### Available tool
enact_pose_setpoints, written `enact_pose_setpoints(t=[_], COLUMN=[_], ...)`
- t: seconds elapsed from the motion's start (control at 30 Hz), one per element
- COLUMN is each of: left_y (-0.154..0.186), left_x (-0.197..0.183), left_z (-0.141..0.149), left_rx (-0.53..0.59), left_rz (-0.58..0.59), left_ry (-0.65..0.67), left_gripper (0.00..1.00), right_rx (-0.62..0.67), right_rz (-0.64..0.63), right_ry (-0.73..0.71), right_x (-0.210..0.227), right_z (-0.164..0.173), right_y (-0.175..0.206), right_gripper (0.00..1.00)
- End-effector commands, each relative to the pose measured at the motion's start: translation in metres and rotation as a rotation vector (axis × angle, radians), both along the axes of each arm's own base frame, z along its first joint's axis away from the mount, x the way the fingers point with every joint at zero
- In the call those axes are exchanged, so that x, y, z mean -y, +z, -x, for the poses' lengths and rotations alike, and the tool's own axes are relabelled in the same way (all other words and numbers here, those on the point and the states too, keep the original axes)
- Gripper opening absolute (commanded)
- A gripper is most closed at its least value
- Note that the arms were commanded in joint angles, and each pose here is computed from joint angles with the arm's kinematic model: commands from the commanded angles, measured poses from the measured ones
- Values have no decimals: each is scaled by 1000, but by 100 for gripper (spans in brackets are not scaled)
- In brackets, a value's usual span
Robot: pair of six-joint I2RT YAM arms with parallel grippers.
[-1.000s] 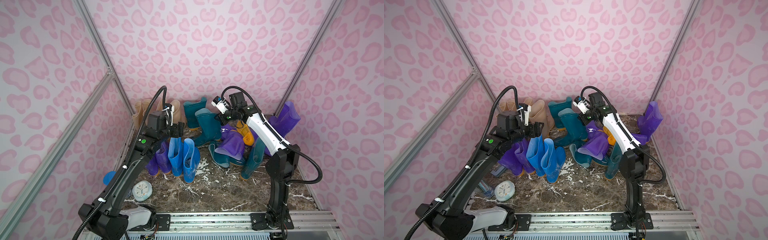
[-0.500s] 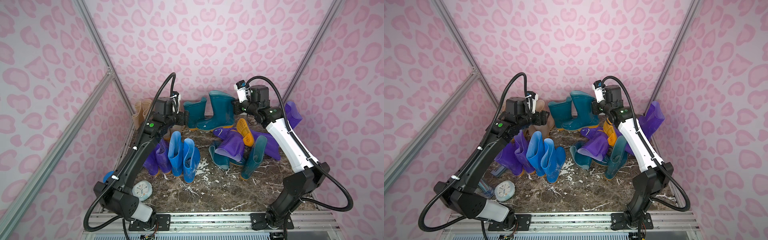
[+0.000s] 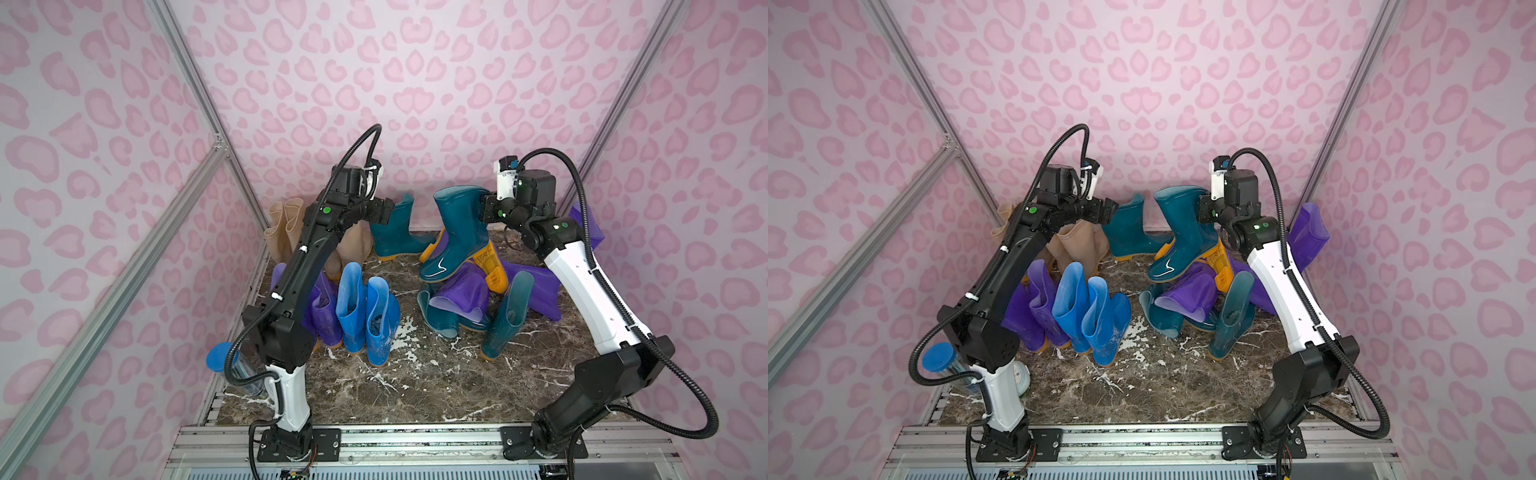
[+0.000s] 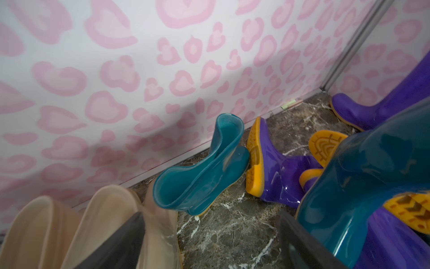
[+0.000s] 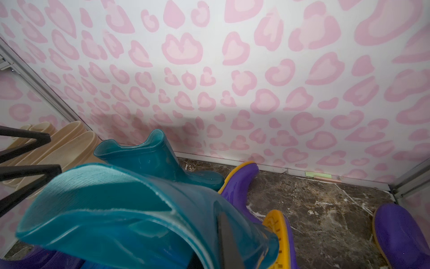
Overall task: Match and arrange rain boots in pairs
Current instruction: Adjust the rain boot at the center of the board.
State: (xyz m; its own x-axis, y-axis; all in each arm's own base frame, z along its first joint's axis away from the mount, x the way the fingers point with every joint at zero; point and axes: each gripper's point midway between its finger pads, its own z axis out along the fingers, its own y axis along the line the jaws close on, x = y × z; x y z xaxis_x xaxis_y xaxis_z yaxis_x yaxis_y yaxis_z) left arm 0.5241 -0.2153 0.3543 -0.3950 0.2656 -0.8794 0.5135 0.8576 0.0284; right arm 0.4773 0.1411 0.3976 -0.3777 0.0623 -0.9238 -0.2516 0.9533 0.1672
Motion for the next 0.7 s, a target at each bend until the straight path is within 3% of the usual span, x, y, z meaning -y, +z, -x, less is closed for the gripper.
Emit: enact_pose_setpoints(t=[0.0,0.2,0.5,0.6,0.67], left_y=[-16,-30,-71,-77,-78], left_x=[9,10,14,12,12], left_z=[-4,-34,-55,-59,-59], left_rx=[-14,33,-21,-24,-27], left_rz=[-70,-82,-92,-111,-111], left_ry=[-117,-139,-165,-152,-158], left_gripper=[90,90,81,68,54], right_rx=[106,89,111,118,120], right_rz=[-75,-82,-104,-118,-119], right_ry=[26,42,34,39,47], right_x=[-5,-5,4,4,3], right_z=[-1,7,14,15,15], right_y=[29,17,17,17,17], right_gripper=[0,0,0,0,0])
